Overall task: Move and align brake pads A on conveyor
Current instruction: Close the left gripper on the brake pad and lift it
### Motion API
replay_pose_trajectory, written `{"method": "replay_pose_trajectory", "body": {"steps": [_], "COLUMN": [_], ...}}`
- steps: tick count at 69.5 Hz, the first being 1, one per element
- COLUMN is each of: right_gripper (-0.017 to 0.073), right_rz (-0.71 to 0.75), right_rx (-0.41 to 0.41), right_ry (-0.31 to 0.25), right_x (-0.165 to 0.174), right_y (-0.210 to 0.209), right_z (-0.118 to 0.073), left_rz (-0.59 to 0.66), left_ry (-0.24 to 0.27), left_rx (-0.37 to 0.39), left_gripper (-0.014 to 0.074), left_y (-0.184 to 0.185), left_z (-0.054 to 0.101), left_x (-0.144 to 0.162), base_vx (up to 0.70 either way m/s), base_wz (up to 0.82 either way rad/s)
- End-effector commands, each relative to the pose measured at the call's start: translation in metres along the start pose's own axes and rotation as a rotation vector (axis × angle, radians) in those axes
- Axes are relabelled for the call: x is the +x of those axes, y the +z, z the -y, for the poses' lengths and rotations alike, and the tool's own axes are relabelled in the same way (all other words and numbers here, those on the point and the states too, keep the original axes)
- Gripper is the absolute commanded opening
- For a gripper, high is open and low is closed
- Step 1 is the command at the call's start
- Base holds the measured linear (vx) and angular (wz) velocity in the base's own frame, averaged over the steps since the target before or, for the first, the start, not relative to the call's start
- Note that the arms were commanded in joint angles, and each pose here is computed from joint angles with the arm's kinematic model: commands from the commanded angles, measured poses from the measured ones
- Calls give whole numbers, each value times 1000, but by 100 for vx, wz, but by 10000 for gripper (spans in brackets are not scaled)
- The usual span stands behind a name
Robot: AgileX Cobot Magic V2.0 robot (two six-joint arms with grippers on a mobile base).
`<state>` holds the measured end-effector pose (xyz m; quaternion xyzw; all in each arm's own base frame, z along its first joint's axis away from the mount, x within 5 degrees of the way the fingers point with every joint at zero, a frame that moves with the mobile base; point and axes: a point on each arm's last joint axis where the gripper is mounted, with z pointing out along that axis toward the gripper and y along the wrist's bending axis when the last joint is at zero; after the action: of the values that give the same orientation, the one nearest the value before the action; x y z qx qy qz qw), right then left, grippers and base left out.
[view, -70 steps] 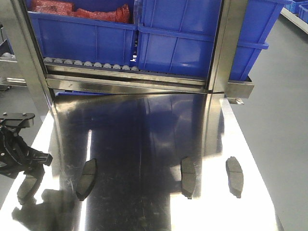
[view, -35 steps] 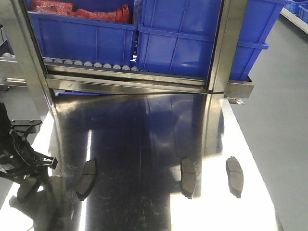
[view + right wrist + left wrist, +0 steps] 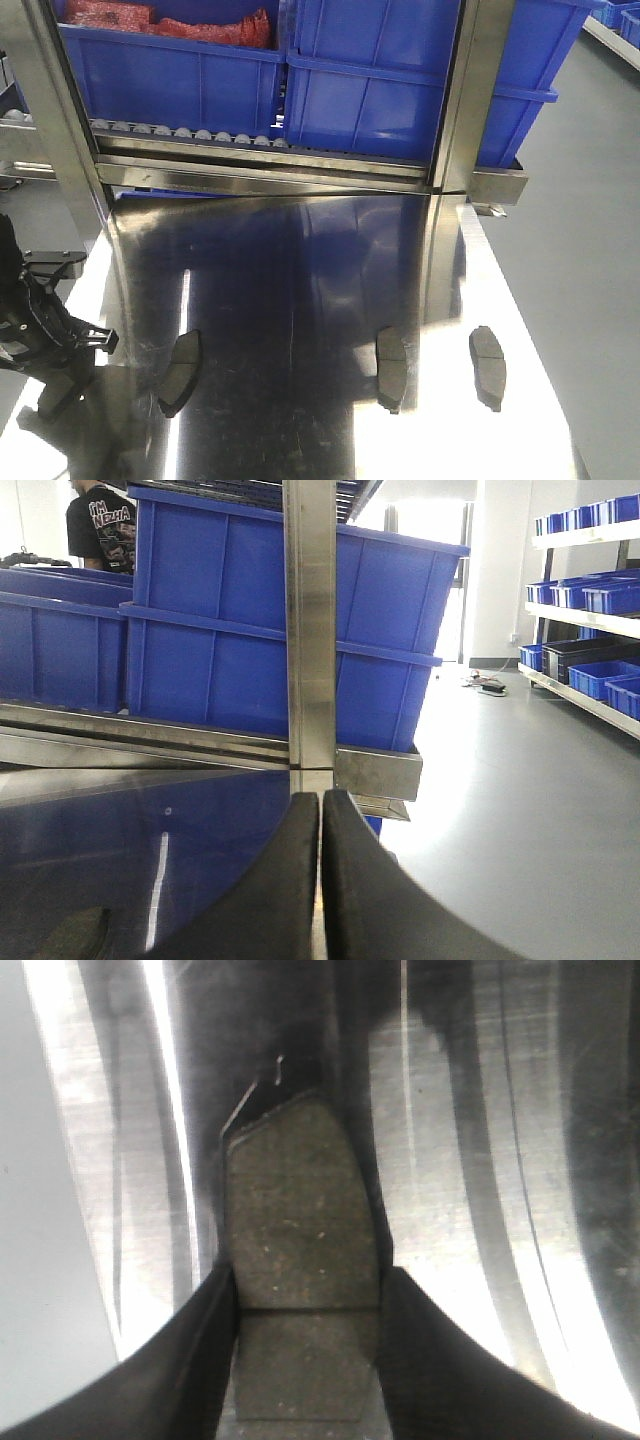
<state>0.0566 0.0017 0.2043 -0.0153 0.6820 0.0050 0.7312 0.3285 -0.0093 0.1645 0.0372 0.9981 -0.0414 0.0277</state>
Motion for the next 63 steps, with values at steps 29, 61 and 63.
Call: {"method": "replay_pose_trajectory", "body": {"steps": [29, 61, 63], "right_gripper": [-11, -11, -11], "right_rz": [75, 75, 75], "right_rx": [5, 5, 5], "right_ry": [-2, -2, -2], "right_x": [-4, -4, -4], "right_y": [-1, -1, -1], "right_z": [0, 0, 0], "left_rz": [403, 811, 845], "left_ry": [25, 81, 82], "left_rx": [-33, -79, -82], "left_gripper": [-7, -7, -7], "left_y": [-104, -182, -185], "left_z": [10, 21, 22], "left_x": [9, 95, 104], "base_vx": [0, 0, 0], "base_wz": [0, 0, 0]}}
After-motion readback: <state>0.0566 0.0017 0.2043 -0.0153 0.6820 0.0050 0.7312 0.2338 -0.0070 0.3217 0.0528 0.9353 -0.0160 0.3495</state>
